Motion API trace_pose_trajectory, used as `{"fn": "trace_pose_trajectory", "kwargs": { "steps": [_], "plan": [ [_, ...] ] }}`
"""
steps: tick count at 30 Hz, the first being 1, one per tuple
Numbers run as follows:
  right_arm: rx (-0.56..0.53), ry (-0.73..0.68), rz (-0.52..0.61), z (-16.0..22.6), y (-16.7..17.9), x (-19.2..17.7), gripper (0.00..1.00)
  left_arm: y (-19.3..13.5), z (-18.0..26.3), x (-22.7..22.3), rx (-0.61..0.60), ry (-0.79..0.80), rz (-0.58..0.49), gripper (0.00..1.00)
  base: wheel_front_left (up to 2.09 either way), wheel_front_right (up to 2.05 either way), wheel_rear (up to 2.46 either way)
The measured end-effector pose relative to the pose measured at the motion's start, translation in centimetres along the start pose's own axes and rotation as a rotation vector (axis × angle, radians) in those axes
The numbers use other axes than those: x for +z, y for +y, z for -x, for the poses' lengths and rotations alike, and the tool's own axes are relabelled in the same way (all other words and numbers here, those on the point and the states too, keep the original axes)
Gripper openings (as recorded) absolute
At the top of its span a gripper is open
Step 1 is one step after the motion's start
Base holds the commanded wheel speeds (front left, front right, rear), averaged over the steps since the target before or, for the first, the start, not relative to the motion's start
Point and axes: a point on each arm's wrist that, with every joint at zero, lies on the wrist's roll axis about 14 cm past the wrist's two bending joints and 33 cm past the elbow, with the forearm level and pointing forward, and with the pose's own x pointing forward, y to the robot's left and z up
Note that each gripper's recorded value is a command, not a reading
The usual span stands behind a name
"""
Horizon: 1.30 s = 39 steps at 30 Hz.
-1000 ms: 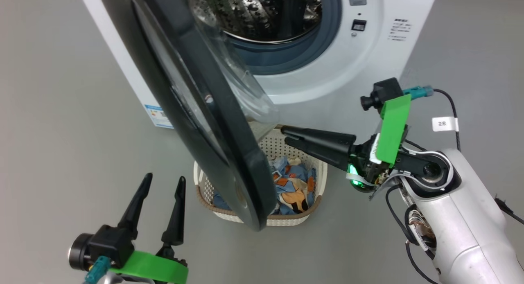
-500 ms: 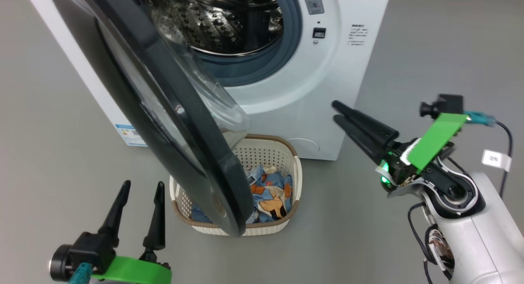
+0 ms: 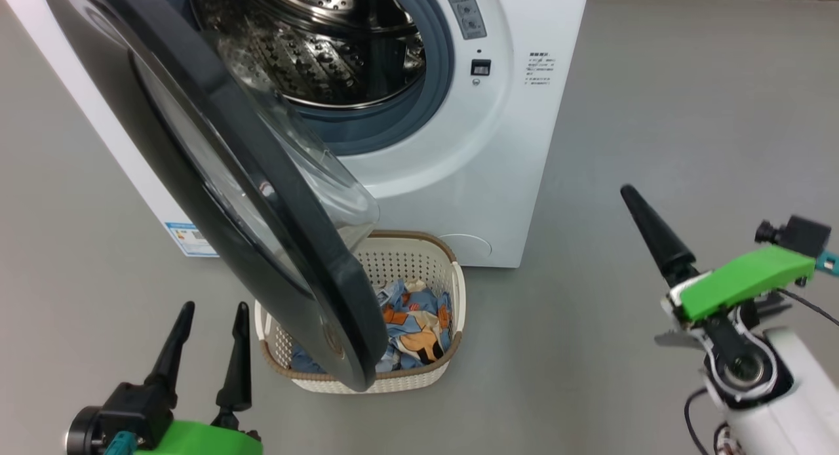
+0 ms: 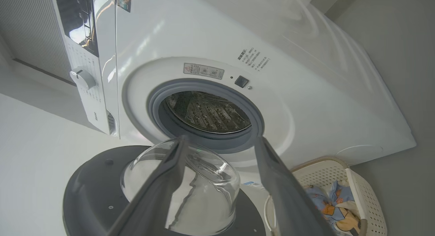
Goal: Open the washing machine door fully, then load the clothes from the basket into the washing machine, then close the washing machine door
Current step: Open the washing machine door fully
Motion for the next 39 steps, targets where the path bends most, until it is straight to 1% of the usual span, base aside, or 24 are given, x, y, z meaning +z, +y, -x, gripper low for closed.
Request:
{"fn": "trace_pose_trajectory", "kwargs": {
  "steps": [2,5,9,14,15,19,24,26,28,30,32,34,36,39],
  "plan": [
    [-0.025,-0.018,0.064,0.6,-0.9,-0.1,1.00,0.0,0.0,0.1,0.000,-0.003,0.000,1.00,0.00,0.00,0.00],
    [-0.056,-0.047,0.116,1.6,-2.1,-0.4,1.00,0.0,0.4,-0.2,0.001,0.006,0.002,1.00,0.00,0.00,0.00],
    [-0.077,-0.066,0.223,2.6,-3.3,-0.8,1.00,0.1,0.5,-0.1,0.002,0.005,0.002,1.00,0.00,0.00,0.00],
    [-0.105,-0.046,0.291,3.5,-4.6,-1.4,1.00,0.1,0.7,-0.1,0.005,0.005,0.003,1.00,0.00,0.00,0.00],
    [-0.110,-0.054,0.300,3.6,-4.7,-1.1,1.00,0.2,0.7,-0.1,0.006,0.005,0.003,1.00,0.00,0.00,0.00],
    [-0.126,-0.092,0.393,4.2,-5.2,0.3,1.00,0.3,0.7,-0.2,0.009,0.006,0.003,1.00,0.00,0.00,0.00],
    [-0.157,-0.089,0.485,5.5,-6.3,0.0,1.00,0.5,1.2,-0.4,0.016,0.015,0.003,1.00,0.00,0.00,0.00],
    [-0.168,-0.097,0.504,5.9,-6.5,0.0,1.00,0.5,1.2,-0.4,0.015,0.014,0.004,1.00,0.00,0.00,0.00],
    [-0.172,-0.083,0.559,6.3,-6.8,-0.2,1.00,0.4,1.2,-0.3,0.015,0.012,0.004,1.00,0.00,0.00,0.00],
    [-0.176,-0.087,0.566,6.4,-6.8,-0.2,1.00,0.4,1.2,-0.3,0.014,0.012,0.004,1.00,0.00,0.00,0.00],
    [-0.188,-0.071,0.625,6.9,-7.3,-0.5,1.00,0.4,1.2,-0.3,0.013,0.010,0.004,1.00,0.00,0.00,0.00],
    [-0.192,-0.070,0.631,7.0,-7.4,-0.6,1.00,0.4,1.3,-0.2,0.012,0.010,0.004,1.00,0.00,0.00,0.00],
    [-0.205,-0.050,0.670,7.4,-7.9,-0.9,1.00,0.4,1.3,-0.2,0.013,0.009,0.004,1.00,0.00,0.00,0.00],
    [-0.223,-0.041,0.692,7.8,-8.4,-1.1,1.00,0.5,1.4,-0.2,0.015,0.010,0.004,1.00,0.00,0.00,0.00]
  ]
}}
